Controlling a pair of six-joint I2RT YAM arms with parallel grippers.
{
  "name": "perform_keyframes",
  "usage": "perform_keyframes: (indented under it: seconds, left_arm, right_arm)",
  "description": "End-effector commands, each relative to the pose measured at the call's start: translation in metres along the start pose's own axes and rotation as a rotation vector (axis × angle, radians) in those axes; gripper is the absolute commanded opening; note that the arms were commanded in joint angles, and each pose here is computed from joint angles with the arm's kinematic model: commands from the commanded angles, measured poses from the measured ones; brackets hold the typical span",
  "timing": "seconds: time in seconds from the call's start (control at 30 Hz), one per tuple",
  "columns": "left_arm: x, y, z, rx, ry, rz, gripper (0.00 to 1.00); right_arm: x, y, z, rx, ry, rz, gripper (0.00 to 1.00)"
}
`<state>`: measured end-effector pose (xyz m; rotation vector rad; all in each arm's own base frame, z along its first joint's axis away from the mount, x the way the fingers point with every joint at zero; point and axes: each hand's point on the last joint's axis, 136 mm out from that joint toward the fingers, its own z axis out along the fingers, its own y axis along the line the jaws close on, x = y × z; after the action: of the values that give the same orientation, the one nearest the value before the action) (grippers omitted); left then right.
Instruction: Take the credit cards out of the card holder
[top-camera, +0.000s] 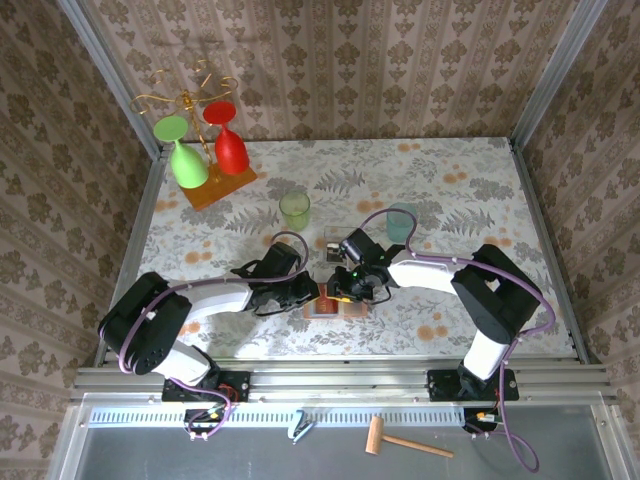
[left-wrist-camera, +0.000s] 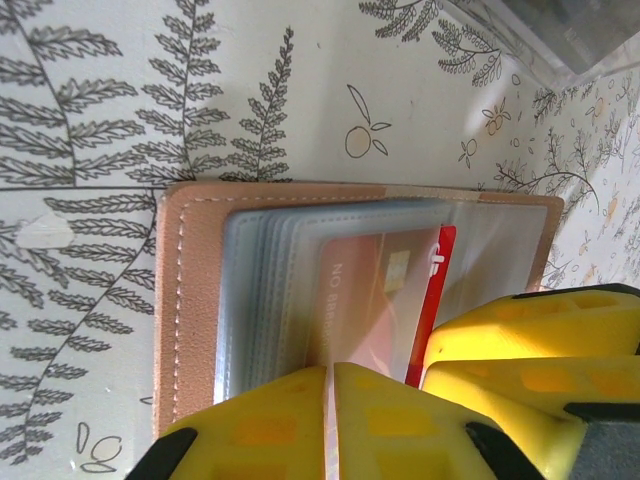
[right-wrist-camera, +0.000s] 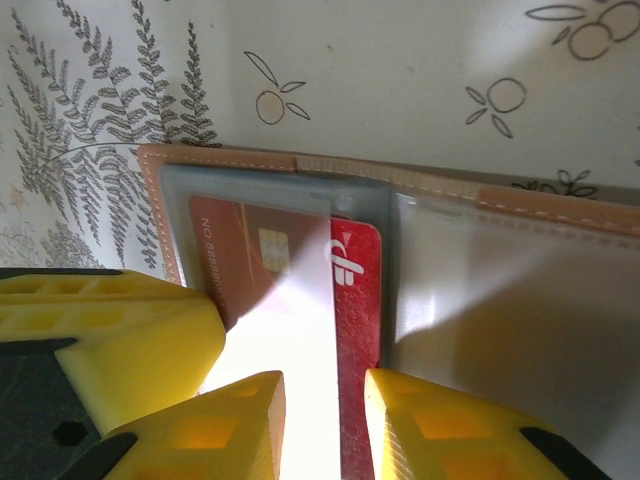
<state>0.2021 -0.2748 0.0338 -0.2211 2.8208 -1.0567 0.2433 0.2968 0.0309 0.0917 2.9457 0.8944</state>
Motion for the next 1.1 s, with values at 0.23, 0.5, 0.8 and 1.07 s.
perform_keyframes:
  seconds: [0.23, 0.5, 0.8, 1.07]
  left_arm:
    - [0.000, 0.003, 0.001, -0.030, 0.001, 0.013, 0.11]
    - [-0.002, 0.000, -0.001, -0.021, -0.008, 0.016, 0.11]
    - [-0.003, -0.006, -0.012, -0.014, -0.031, 0.030, 0.12]
    - [0.001, 0.005, -0.004, -0.040, -0.005, 0.017, 0.11]
  right_arm:
    - [-0.004, -0.006, -0.014, 0.051, -0.027, -0.011, 0.28]
    - [-0.006, 0.003, -0.020, 0.021, -0.036, -0.014, 0.27]
    - [-0.010, 0.014, -0.013, -0.045, -0.026, 0.000, 0.21]
    - [-0.011, 0.011, -0.002, -0.047, -0.007, 0.013, 0.23]
